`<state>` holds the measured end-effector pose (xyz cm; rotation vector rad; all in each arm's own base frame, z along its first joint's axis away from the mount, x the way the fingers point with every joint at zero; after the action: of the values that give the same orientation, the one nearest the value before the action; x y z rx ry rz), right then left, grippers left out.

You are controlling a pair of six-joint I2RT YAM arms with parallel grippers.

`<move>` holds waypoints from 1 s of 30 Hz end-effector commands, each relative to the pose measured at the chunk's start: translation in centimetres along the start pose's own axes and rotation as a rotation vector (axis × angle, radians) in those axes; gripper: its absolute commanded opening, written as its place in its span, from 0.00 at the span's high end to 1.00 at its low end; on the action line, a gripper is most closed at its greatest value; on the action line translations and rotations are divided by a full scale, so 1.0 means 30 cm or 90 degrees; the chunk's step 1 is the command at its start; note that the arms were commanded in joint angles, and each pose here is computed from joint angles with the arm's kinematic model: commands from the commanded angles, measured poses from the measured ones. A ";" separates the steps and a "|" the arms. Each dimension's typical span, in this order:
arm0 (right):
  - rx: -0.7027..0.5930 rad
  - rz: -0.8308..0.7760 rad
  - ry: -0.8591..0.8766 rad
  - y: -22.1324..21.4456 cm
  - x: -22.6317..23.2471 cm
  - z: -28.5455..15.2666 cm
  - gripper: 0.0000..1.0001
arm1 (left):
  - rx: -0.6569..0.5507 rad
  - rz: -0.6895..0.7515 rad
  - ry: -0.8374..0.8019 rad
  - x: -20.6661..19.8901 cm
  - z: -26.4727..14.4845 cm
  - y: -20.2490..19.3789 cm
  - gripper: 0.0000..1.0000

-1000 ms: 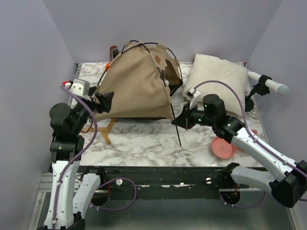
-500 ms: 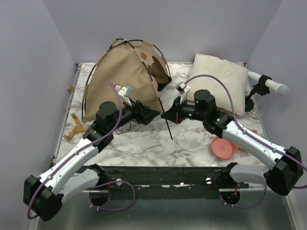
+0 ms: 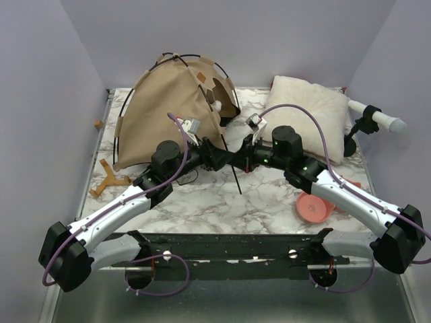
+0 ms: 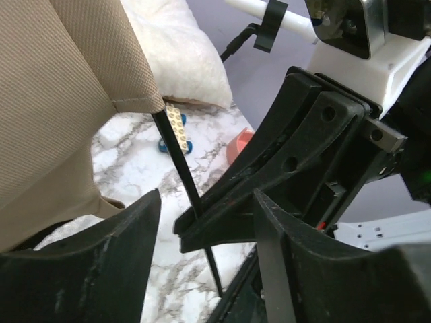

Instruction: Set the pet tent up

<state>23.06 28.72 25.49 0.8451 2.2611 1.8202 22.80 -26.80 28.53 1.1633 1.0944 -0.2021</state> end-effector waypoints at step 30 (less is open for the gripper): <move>-0.037 -0.041 -0.021 0.016 0.001 -0.029 1.00 | -0.187 0.184 0.112 -0.087 -0.104 0.344 0.08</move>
<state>22.95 27.76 24.82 0.8433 2.2194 1.7647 25.12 -22.38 35.66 1.0565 1.0548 0.2096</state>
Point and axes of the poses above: each gripper's point midway between its finger pads, its own z axis out along the fingers, its own x axis along the line the jaws close on, y = z × x, the point moved 3 cm from there along -z, back along the fingers, and after that the axes turned 11 degrees about -z, right-handed, at the moved point
